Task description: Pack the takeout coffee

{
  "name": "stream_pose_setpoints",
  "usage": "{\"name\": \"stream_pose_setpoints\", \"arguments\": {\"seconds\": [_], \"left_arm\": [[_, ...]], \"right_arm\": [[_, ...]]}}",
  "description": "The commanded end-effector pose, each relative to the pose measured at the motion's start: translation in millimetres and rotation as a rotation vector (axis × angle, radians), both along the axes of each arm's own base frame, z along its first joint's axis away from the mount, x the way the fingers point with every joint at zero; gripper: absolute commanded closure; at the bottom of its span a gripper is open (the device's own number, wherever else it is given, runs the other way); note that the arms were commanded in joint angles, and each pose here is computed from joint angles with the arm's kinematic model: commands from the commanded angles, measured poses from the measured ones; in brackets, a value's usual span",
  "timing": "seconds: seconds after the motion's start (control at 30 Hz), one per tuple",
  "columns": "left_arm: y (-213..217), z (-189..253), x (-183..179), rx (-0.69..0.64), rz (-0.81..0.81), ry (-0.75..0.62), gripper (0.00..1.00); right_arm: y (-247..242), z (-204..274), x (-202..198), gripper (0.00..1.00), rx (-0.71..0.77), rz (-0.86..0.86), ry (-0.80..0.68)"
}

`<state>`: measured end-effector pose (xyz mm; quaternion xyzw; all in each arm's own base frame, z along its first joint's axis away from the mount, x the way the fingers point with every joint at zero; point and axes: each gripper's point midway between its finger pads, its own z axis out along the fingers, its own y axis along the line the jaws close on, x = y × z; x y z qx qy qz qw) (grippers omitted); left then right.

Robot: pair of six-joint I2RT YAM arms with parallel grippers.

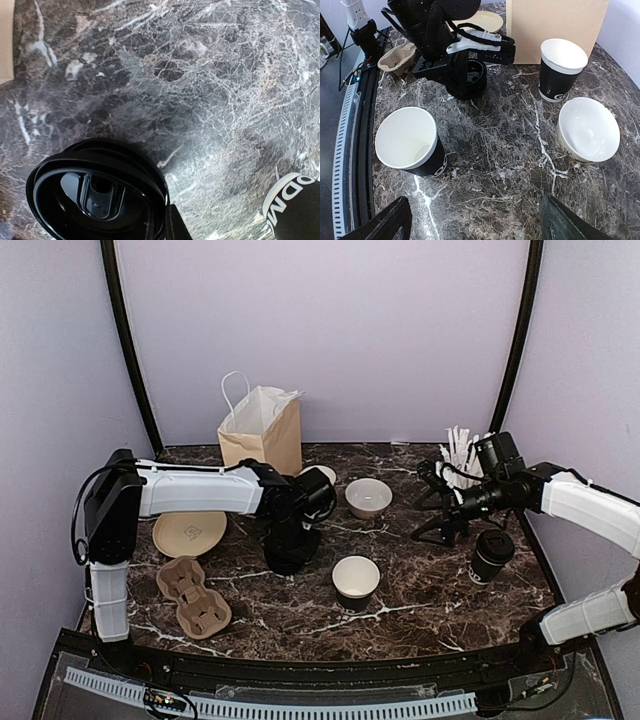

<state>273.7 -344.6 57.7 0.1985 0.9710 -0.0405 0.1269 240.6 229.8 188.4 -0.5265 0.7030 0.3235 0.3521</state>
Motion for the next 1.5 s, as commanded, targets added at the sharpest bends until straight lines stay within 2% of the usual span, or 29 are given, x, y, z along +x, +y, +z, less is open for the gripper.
{"name": "stream_pose_setpoints", "arguments": {"seconds": [0.0, 0.13, 0.2, 0.4, 0.47, 0.6, 0.77, 1.03, 1.47], "left_arm": [[5, 52, 1, -0.037, -0.022, -0.071, 0.94], [5, 75, -2, -0.087, -0.059, -0.08, 0.96], [-2, 100, -4, -0.153, -0.097, -0.098, 0.96], [-44, 225, -31, -0.614, -0.343, -0.256, 0.95], [-45, 258, -38, -0.708, -0.394, -0.323, 0.95], [-46, 308, -51, -0.899, -0.445, -0.438, 0.96], [-44, 346, -64, -1.138, -0.473, -0.555, 0.96], [-47, 356, -72, -1.215, -0.516, -0.578, 0.96], [-48, 359, -75, -1.249, -0.526, -0.572, 0.96]], "right_arm": [[1, 6, 0, 0.11, 0.017, 0.007, -0.024], [3, 10, -2, 0.11, 0.032, 0.015, -0.017], [5, 20, -4, 0.11, 0.055, 0.029, -0.012], [28, 94, 11, 0.09, 0.243, 0.02, 0.094], [35, 114, 25, 0.07, 0.291, -0.024, 0.131], [51, 161, 43, 0.02, 0.387, -0.089, 0.173], [80, 195, 45, 0.02, 0.492, -0.038, 0.281], [121, 205, 19, 0.02, 0.539, 0.126, 0.438], [143, 197, -8, 0.02, 0.528, 0.238, 0.514]]}}
